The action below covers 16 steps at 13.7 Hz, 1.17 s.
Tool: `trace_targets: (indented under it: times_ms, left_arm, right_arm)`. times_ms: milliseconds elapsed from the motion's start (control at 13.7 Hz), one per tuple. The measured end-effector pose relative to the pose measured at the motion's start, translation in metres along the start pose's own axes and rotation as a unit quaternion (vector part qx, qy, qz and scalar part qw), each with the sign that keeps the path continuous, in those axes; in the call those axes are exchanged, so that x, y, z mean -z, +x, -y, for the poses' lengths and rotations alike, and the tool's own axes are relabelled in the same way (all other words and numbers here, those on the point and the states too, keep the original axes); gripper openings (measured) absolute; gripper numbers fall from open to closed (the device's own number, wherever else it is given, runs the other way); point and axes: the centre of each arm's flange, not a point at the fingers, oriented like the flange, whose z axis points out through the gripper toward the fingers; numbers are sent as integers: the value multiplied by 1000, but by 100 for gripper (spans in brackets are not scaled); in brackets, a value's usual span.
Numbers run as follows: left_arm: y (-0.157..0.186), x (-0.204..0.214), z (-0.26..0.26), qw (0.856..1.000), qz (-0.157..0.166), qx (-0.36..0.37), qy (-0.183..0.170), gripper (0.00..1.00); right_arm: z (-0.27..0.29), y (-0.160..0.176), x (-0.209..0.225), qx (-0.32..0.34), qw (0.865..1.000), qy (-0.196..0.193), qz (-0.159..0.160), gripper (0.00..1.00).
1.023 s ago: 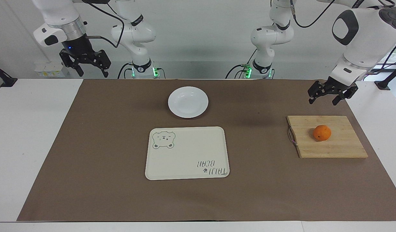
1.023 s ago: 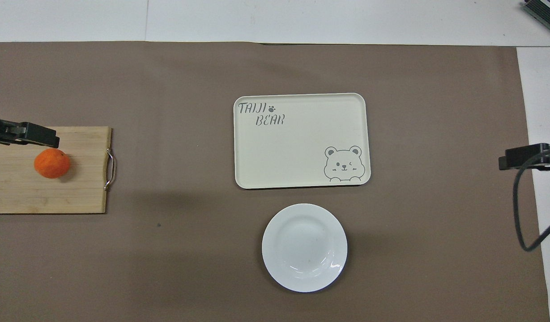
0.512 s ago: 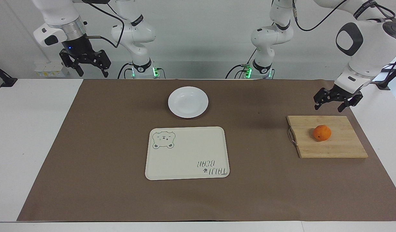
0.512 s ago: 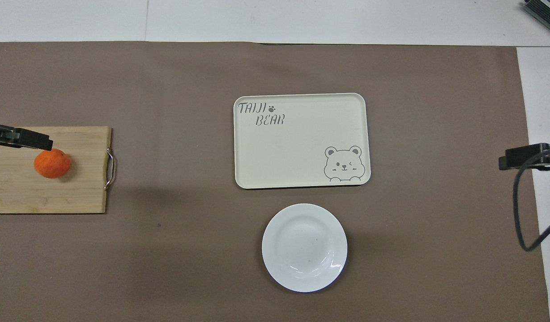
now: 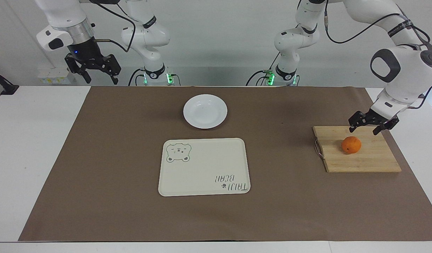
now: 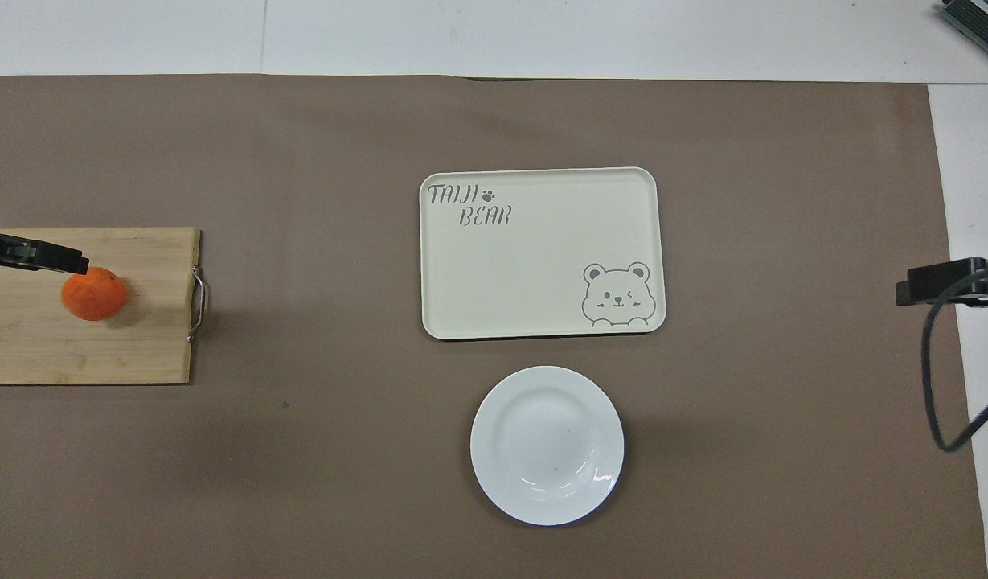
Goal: Place orange and plate with both arms
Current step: 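Lower the left gripper onto the orange and close it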
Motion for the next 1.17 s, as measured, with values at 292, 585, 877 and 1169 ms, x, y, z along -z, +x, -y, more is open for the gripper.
trace_targets:
  times_ms: [292, 585, 877, 1169]
  left_arm:
    - [6, -39, 16, 1000, 6, 9, -6, 100]
    - [5, -64, 28, 1000, 18, 21, -12, 100]
    - [6, -84, 28, 998, 27, 57, -18, 100]
    - [-3, -110, 25, 997, 28, 67, -17, 100]
  right_arm:
    - [0, 0, 0, 0, 1000, 0, 0, 100]
    - [0, 0, 0, 0, 1000, 0, 0, 100]
    - [0, 0, 0, 0, 1000, 0, 0, 100]
    - [0, 0, 0, 0, 1000, 0, 0, 100]
